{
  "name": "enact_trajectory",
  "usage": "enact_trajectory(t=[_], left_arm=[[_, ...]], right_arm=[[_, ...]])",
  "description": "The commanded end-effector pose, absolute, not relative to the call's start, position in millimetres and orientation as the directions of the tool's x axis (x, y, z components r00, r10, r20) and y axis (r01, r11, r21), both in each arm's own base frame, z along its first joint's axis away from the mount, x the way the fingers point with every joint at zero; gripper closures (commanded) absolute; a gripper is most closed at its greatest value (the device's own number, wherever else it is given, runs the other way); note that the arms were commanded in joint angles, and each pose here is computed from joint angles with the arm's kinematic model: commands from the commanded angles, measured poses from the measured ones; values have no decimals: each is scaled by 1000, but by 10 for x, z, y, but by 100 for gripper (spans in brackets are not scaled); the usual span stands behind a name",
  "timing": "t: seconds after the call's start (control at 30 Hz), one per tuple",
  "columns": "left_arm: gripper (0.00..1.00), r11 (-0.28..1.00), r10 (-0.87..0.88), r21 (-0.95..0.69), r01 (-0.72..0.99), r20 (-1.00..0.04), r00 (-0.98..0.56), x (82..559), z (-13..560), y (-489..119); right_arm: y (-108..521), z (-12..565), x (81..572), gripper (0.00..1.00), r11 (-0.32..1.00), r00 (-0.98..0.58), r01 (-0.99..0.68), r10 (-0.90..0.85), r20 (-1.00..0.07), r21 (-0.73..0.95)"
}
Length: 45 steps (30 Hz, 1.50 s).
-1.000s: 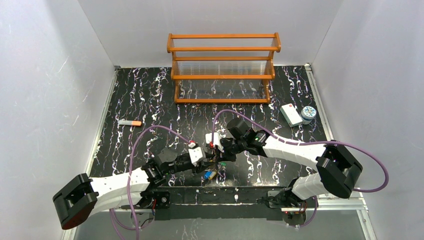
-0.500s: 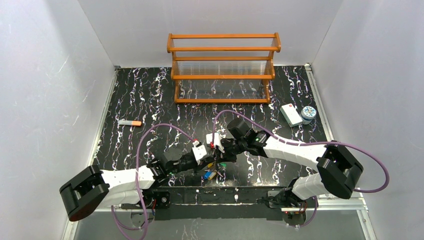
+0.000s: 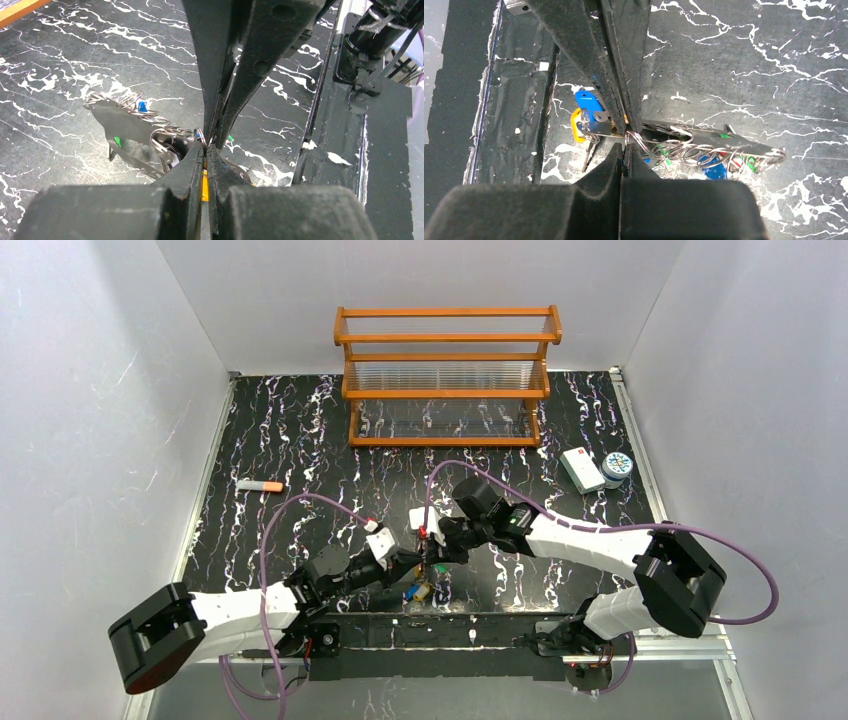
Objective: Put the keys on the keyring
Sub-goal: Adjust the key on the keyring.
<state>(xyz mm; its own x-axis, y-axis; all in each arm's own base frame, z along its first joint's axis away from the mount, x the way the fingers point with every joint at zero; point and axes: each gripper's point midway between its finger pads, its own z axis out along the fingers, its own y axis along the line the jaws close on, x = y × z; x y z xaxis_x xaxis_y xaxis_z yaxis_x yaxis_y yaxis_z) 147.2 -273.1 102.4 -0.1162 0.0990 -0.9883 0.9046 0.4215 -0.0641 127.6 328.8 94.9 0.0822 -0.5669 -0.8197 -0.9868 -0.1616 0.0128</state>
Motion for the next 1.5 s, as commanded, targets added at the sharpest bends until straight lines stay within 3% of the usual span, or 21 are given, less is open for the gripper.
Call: enact_trajectory(t=[0.0,0.13,0.2,0.37,0.57,0.97,1.23,1.47], left_arm=[[97,542,-78,-136,830,-991,-111,1687,1357,-2639],[59,618,-134,-203,759,-979,-153,1796,1333,-2518],[56,647,-152,-222,729,-975,-162,1832,1308,-2452],[62,631,-130,-210,747,-978,-166,1789,1255,-2467],[47,483,-62,-159,861,-987,-147,1572,1291,-2705],[53,260,81,2,966,-997,-20,1347,1221,-2980],[73,196,141,6,981,-990,-22,1330,1098,-3116],[68,220,173,21,975,-985,-18,1370,1048,-3077]], right_arm=[[3180,882,1159,99,-197,98,-980,-584,-806,24],[3173,872,1132,99,-213,114,-977,-584,-804,16],[3170,871,1126,99,-218,120,-976,-584,-803,12],[3181,887,1125,99,-220,125,-975,-581,-805,7],[3201,912,1135,99,-220,129,-976,-575,-808,1],[3222,969,1138,99,-225,139,-974,-558,-818,-12],[3229,1005,1148,99,-223,141,-975,-554,-820,-17],[3229,1000,1145,99,-224,139,-975,-557,-819,-13]])
